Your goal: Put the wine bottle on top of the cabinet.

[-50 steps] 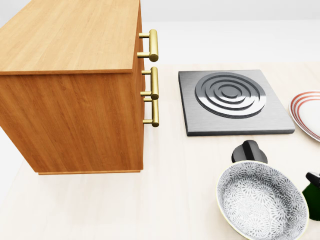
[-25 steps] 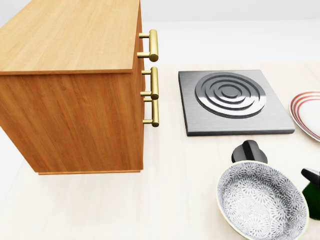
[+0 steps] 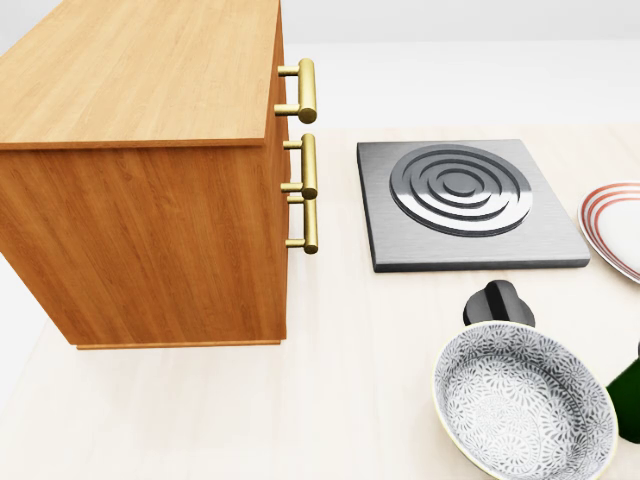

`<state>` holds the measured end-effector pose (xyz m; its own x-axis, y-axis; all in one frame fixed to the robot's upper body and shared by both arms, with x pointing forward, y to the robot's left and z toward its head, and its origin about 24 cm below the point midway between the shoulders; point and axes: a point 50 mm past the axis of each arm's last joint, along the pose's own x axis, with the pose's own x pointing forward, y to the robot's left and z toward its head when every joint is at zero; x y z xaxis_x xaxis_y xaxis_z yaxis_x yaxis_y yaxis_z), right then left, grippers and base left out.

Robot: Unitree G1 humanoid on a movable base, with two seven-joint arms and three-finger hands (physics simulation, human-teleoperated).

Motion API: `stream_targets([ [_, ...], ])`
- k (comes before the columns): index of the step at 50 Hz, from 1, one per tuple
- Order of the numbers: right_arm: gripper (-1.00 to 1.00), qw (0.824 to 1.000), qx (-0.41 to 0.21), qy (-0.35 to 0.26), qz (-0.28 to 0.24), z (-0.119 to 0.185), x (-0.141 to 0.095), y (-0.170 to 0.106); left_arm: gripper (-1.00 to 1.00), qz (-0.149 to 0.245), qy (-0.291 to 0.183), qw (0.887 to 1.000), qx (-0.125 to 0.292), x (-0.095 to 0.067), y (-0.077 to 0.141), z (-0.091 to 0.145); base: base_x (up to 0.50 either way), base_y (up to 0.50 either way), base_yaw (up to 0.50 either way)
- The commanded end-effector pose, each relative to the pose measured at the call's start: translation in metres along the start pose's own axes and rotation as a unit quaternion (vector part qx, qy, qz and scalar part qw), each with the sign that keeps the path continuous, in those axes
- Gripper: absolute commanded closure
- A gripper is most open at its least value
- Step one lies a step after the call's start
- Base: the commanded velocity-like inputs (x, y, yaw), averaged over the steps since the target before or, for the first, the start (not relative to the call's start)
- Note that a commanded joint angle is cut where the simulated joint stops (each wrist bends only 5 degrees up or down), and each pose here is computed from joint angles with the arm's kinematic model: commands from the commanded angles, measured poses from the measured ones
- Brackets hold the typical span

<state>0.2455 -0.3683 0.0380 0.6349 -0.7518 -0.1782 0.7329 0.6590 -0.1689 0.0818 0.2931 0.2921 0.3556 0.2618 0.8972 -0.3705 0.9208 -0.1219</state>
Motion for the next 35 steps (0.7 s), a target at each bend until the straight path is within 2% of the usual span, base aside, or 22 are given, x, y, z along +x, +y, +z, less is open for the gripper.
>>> stream_targets([
  [1,0.9,1.0,0.01,0.021,-0.019,-0.011,-0.003,-0.004,-1.0,0.0,-0.001,1.0,-0.001,0.0,0.0,0.001,0.0,0.0,0.0],
  [24,0.91,0.998,0.026,-0.036,-0.053,0.014,-0.006,-0.016,-1.0,0.0,0.0,1.0,0.0,0.0,0.0,0.0,0.0,0.0,0.0],
  [35,0.91,0.99,0.057,-0.101,-0.075,0.044,-0.012,-0.026,-1.0,-0.001,-0.001,1.0,-0.002,0.0,-0.001,0.0,0.0,0.0,0.0],
])
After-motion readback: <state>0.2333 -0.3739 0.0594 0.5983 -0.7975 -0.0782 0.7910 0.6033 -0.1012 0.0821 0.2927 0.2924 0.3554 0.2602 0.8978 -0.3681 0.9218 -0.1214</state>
